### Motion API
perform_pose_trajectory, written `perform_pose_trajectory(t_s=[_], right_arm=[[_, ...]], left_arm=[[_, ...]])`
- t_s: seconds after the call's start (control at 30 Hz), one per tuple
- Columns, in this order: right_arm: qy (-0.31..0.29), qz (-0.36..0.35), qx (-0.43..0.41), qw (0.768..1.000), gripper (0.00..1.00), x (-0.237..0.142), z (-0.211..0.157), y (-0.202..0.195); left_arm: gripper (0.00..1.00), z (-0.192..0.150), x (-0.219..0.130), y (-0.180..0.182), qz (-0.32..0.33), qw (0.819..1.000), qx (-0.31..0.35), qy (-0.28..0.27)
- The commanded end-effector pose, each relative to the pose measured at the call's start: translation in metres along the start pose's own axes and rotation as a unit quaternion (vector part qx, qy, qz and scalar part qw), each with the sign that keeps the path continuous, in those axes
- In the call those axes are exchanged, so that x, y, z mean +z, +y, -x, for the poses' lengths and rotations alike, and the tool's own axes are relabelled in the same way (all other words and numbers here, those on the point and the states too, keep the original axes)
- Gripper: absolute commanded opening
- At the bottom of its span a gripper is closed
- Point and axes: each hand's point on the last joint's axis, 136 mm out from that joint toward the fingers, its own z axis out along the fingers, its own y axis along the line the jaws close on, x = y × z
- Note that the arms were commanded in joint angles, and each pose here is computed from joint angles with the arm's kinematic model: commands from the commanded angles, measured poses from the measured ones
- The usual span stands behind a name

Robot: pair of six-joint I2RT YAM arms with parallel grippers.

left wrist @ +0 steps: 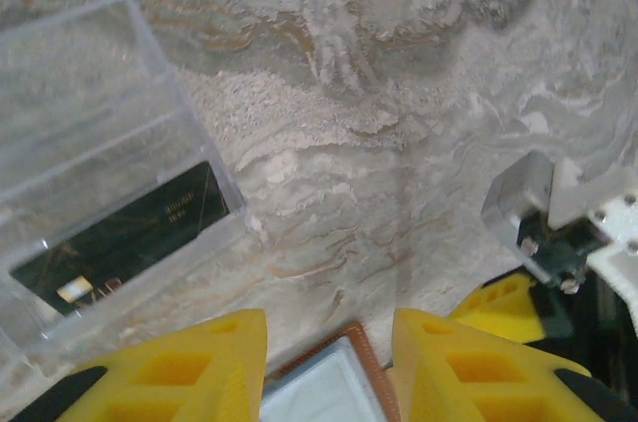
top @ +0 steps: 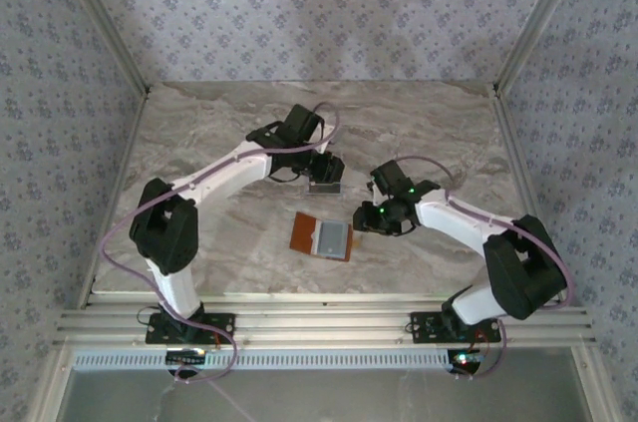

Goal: Take the credit cards out of the card holder

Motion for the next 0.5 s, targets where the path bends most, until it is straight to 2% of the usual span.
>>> perform_pose_trajectory(t_s=[0.0,0.1,0.3,0.47], right_arm=[[0.01,0.001,-0.004,1.0,0.37,0.002,-0.001,0.007],[0.019,-0.006,-0.002,1.0,0.36,0.006,-0.006,0.004],[0.024,-0.016,-0.004,1.0,0.32,0.007,-0.013,0.0],[0.027,-0.014,-0.005,1.0,0.29,0.008,-0.016,-0.001]], left_arm=[[0.41,0.015,-0.02,-0.005,-0.009,0.991,-0.12,-0.057],[0.41,-0.004,-0.016,-0.004,0.002,0.987,-0.156,-0.027],[0.41,-0.049,-0.002,-0.019,0.052,0.99,-0.127,0.029],[0.38,-0.086,0.015,-0.031,0.054,0.986,-0.135,0.084]])
